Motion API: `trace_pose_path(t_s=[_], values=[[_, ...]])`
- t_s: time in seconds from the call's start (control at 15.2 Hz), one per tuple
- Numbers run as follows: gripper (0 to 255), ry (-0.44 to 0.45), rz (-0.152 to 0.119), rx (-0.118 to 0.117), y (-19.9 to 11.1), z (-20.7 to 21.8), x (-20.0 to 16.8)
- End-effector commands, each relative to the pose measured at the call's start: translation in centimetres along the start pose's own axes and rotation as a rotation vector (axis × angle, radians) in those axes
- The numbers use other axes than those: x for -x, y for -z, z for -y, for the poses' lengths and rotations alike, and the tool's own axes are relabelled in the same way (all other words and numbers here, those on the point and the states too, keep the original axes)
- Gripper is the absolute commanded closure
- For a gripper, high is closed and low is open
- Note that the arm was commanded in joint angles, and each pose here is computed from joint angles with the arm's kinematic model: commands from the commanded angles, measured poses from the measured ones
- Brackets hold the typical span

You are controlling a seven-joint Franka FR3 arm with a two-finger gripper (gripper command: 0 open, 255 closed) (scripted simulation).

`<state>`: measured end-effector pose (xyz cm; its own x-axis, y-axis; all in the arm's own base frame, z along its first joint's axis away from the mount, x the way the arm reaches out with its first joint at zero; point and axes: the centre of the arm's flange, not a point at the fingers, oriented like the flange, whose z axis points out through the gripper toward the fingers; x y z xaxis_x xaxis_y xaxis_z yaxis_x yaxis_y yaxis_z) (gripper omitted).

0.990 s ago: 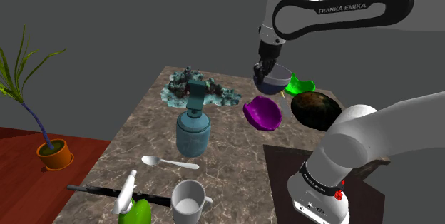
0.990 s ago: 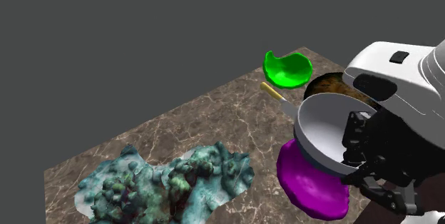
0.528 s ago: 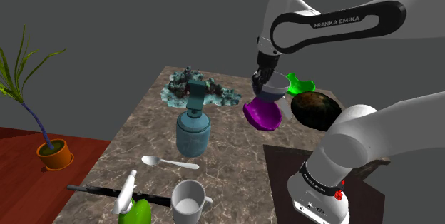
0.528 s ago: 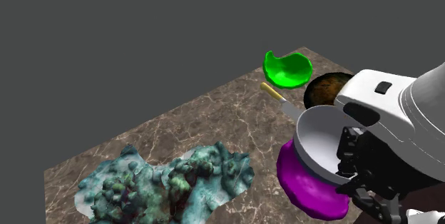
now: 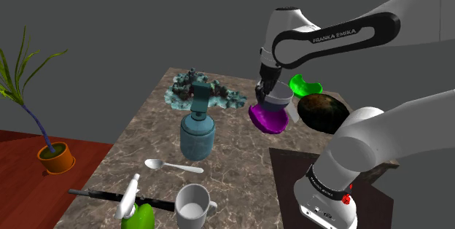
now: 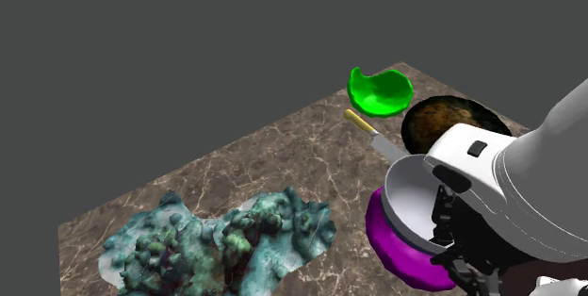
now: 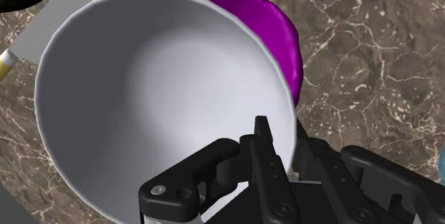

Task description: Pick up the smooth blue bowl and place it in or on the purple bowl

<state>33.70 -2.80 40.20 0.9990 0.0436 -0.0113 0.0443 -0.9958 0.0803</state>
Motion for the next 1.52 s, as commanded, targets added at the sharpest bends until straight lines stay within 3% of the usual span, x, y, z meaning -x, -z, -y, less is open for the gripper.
trace_pose_path(t_s=[0.0,0.59,0.66,0.99,1.25,1.45], values=[[255,0.000,-0.001,0.000,-1.1,0.1,0.0],[255,0.000,-0.001,0.000,-1.5,0.1,0.0],[0,0.000,-0.001,0.000,-1.5,0.1,0.0],[0,0.000,-0.001,0.000,-1.5,0.1,0.0],[0,0.000,-0.001,0.000,3.5,0.1,0.0],[0,0.000,-0.001,0.000,3.5,0.1,0.0]])
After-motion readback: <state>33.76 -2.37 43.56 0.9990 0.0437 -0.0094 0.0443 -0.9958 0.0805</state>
